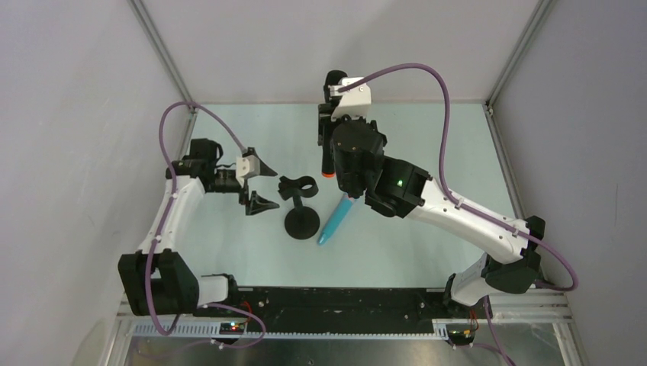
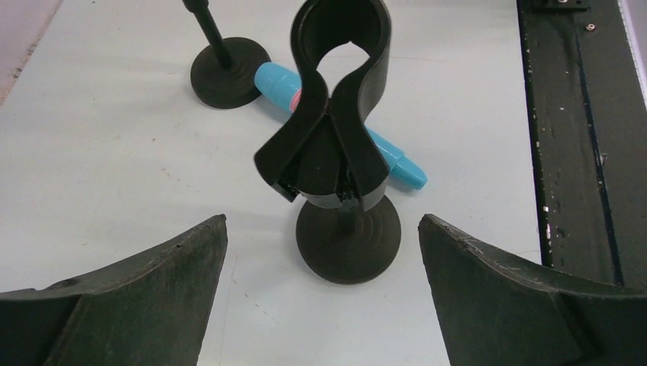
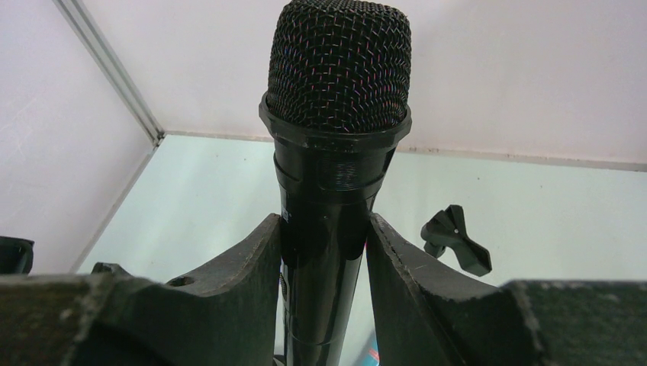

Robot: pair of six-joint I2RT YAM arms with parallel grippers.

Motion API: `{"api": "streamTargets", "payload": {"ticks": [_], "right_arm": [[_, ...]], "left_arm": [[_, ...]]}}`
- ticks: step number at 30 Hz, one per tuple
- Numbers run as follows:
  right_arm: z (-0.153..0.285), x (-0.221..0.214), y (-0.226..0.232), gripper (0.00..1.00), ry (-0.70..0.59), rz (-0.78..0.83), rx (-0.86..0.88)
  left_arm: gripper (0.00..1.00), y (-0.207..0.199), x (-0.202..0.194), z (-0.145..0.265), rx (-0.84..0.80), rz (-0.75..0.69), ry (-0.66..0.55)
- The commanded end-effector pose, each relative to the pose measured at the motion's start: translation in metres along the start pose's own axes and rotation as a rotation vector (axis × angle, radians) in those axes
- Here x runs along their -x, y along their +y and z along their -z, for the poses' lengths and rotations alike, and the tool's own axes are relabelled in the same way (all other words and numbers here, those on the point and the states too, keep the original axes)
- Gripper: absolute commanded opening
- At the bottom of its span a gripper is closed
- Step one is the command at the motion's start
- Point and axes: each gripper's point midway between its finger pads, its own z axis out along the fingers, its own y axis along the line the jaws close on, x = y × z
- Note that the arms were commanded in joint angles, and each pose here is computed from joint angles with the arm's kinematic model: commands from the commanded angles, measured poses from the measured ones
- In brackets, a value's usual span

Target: Attach the microphones to the stand

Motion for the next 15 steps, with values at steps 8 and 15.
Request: {"api": "streamTargets", "payload": {"ticks": [8,15], "right_arm": [[0.014,0.041,-0.019,0.0,-0.058,-0.134,-0.016],[0.014,0.04,-0.022,0.0,-0.057,-0.145,-0.017]], "left_arm": [[1.0,0.013,0.016,-0.018,-0.061,-0.085,0.068],[1.0,0.009,0.01,-0.032,-0.099,-0.167,0.182]]}}
